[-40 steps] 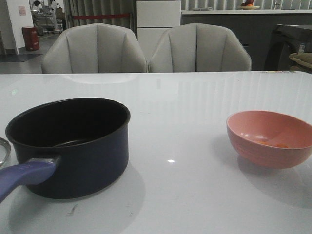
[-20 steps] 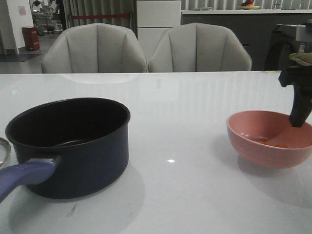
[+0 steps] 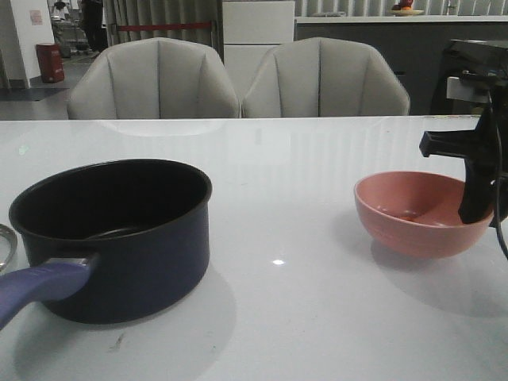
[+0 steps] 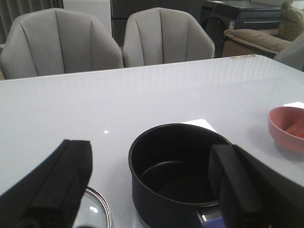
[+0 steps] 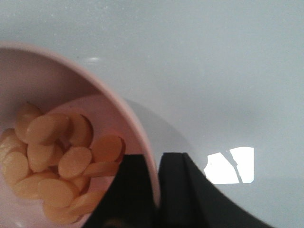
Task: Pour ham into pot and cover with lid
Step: 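Grasp the rim of the pink bowl with the right gripper, then lift the pink bowl and carry it over the saucepan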
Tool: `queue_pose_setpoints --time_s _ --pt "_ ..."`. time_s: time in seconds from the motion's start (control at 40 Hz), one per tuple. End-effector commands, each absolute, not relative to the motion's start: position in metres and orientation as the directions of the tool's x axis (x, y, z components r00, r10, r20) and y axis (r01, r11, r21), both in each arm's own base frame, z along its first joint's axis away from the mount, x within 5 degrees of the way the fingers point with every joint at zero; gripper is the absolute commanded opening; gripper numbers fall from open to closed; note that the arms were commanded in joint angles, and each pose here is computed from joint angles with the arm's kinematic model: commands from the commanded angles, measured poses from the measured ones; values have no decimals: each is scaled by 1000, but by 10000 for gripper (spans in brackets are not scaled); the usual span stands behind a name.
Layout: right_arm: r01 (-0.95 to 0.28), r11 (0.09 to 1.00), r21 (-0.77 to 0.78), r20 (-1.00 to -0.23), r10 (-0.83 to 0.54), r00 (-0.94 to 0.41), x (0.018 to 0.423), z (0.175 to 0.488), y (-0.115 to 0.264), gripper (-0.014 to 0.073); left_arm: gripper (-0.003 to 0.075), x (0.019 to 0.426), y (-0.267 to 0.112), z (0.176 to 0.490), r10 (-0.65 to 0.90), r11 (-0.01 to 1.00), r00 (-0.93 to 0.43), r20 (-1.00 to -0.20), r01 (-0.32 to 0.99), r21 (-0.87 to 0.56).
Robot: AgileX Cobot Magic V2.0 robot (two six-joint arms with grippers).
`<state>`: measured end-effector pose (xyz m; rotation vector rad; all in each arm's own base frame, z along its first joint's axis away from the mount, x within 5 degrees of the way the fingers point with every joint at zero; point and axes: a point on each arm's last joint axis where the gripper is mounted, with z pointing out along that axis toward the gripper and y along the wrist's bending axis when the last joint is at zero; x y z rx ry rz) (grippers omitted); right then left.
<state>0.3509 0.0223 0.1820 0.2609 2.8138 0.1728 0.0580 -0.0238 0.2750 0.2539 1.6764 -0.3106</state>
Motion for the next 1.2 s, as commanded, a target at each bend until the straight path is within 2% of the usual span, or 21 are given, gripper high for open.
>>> queue_pose_setpoints --time_s 0.0,0.15,0.3,0.425,0.525,0.649,0.774,0.949,1.174 --pt "90 987 136 -393 137 -909 356 212 21 131 556 59 -23 290 -49 938 -45 -998 341 -61" --pt "59 989 137 -452 116 -884 349 235 22 131 556 59 -23 290 -49 938 -45 -998 341 -61" --pt "-77 992 103 -598 0 -802 337 276 41 131 556 59 -23 290 -49 938 -45 -998 341 -61" --pt "-190 979 77 -728 -75 -681 322 311 69 131 556 59 -23 290 -49 938 -45 -998 341 -61" --pt "-294 954 61 -796 -131 -591 311 327 100 131 556 59 -23 290 -49 938 -45 -998 341 -61" --pt "-424 906 8 -840 -224 -495 301 332 139 134 556 59 -23 290 -49 938 -45 -998 341 -61" --pt "-515 857 -18 -878 -260 -402 294 332 172 137 556 59 -23 290 -49 938 -45 -998 341 -61" --pt "-574 819 -19 -938 -214 -274 297 327 205 137 556 59 -23 290 -49 938 -45 -998 341 -61" --pt "-611 789 -66 -978 -172 -116 308 314 232 137 556 59 -23 290 -49 938 -45 -998 341 -61"
